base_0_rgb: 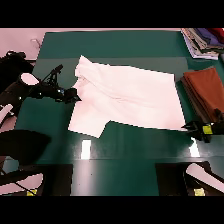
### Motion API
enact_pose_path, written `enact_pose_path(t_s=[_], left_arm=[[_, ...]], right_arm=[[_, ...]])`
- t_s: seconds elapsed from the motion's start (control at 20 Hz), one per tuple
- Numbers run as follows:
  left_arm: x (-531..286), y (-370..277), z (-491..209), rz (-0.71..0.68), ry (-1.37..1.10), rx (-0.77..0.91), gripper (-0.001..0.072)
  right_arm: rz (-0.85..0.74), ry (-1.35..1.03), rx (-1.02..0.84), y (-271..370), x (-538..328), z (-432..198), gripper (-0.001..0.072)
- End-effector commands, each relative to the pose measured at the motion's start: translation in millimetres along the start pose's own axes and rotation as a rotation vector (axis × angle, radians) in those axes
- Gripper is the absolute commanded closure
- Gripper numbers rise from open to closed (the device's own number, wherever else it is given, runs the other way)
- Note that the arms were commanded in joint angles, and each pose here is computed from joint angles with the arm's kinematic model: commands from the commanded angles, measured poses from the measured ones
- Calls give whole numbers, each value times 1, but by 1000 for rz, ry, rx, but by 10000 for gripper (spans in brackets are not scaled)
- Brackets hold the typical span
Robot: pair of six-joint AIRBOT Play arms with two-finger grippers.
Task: Fold the shirts.
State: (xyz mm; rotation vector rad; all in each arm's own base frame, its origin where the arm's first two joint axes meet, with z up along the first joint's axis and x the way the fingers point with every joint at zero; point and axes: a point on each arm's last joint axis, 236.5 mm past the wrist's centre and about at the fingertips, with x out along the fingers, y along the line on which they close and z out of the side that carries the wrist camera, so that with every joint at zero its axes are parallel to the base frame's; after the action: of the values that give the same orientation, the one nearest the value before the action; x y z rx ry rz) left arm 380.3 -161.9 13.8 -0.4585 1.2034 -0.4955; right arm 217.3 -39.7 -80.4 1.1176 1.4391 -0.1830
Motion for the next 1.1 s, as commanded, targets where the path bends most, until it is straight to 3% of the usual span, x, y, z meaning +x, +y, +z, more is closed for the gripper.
enact_pose_path(t_s=[0.0, 0.05, 0.1, 0.15, 0.2, 0.3, 0.35, 0.5, 0.65, 0.85, 1.05], left_arm=[[-1, -1, -3, -4, 14, 3, 684], [-1, -1, -3, -4, 14, 3, 684], [-1, -1, -3, -4, 13, 3, 684], [-2, -2, -2, -5, 9, 5, 685], [-6, -5, -1, -5, -2, 12, 685], [-22, -15, 6, -5, -54, 45, 685], [-35, -22, 11, 1, -96, 72, 685], [-95, -61, 24, -1, -237, 166, 685], [-204, -142, 44, -47, -497, 353, 685], [-393, -259, 26, -83, -947, 620, 686], [-540, -324, -32, -49, -1336, 789, 687]], right_arm=[[43, -26, 3, 16, 29, 8, 284], [49, -37, -10, 23, 34, 11, 286], [49, -50, -29, 30, 39, 14, 342], [43, -64, -57, 35, 42, 15, 458], [40, -85, -85, 41, 43, 16, 506], [50, -135, -151, 56, 37, 18, 676], [58, -162, -199, 66, 28, 19, 696], [122, -294, -415, 128, -37, 23, 697], [201, -541, -660, 213, -152, 9, 696], [276, -965, -947, 296, -324, -71, 697], [251, -1228, -1088, 319, -423, -152, 697]])
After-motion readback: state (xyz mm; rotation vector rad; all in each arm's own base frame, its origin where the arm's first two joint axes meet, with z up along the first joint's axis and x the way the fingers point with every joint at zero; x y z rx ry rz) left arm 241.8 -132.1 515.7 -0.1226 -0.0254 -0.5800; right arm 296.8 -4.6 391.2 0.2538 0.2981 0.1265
